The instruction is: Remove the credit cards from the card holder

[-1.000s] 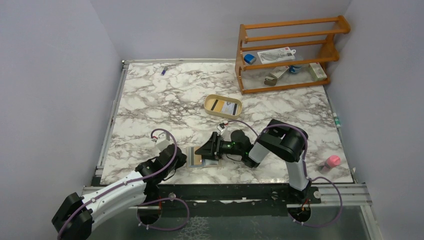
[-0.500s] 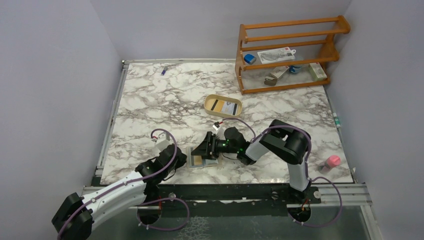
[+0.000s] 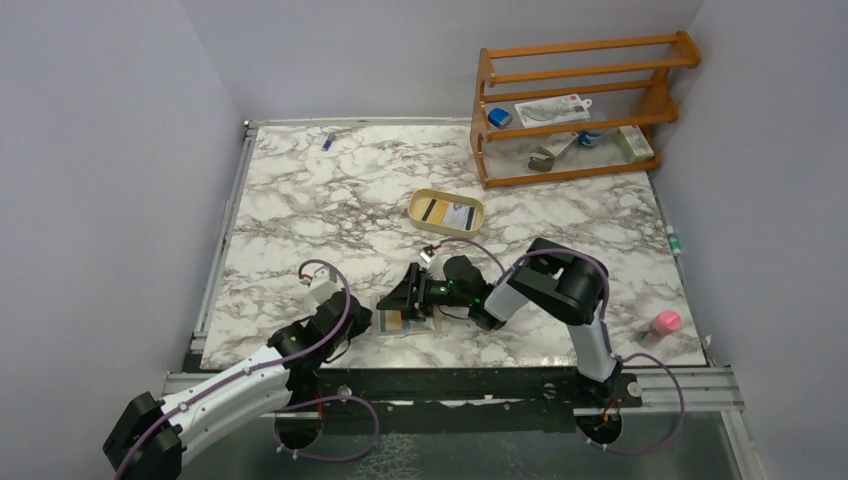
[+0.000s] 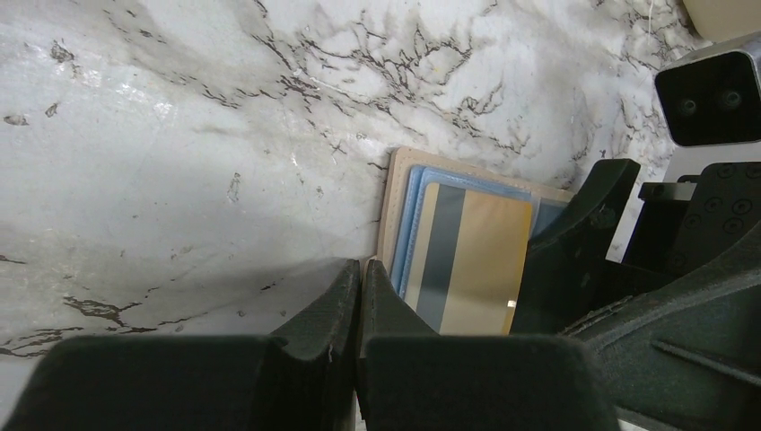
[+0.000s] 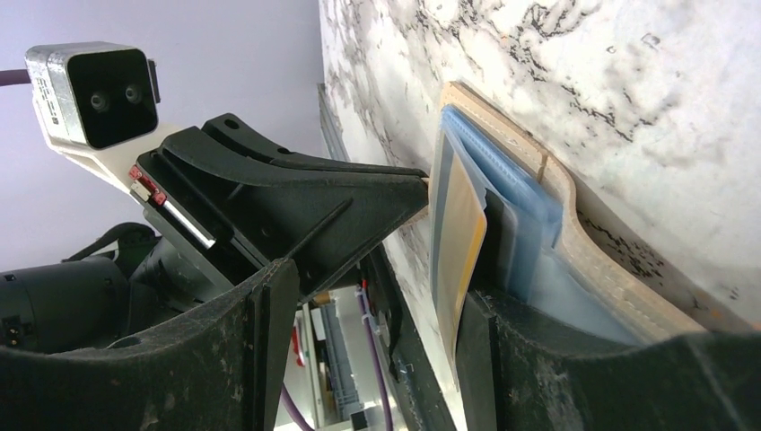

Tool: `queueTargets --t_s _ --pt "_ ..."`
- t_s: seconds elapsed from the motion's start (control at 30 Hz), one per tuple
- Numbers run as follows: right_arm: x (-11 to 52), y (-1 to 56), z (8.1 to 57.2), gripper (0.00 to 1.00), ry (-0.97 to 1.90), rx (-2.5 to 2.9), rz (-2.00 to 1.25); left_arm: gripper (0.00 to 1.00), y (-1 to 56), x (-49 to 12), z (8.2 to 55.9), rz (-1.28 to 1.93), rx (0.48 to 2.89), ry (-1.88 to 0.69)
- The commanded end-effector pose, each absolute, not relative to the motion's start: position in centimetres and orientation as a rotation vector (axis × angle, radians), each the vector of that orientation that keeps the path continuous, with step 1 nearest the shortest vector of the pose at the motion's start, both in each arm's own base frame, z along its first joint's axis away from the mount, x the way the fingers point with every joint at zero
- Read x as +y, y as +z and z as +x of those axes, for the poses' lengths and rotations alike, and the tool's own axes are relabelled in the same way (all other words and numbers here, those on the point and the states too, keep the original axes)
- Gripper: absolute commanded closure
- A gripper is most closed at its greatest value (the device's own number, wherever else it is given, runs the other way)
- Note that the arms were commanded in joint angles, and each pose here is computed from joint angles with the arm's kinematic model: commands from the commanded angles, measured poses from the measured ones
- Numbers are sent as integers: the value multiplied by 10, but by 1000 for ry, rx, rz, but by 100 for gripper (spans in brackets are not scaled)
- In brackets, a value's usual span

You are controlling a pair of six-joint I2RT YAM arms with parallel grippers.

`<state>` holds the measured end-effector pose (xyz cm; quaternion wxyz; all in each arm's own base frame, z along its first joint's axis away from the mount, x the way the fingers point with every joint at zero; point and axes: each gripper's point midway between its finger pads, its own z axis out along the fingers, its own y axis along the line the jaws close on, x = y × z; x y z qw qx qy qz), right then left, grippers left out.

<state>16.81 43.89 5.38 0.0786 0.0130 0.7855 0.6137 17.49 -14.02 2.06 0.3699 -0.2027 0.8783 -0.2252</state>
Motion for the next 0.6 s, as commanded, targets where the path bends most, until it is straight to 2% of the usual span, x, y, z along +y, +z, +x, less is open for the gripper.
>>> queueTargets --t_s 0.0,0.57 --pt "449 50 160 34 1861 2366 19 100 31 -151 176 -521 2243 -648" --pt "415 67 133 35 1899 2377 -127 100 21 -131 168 -547 2272 -544"
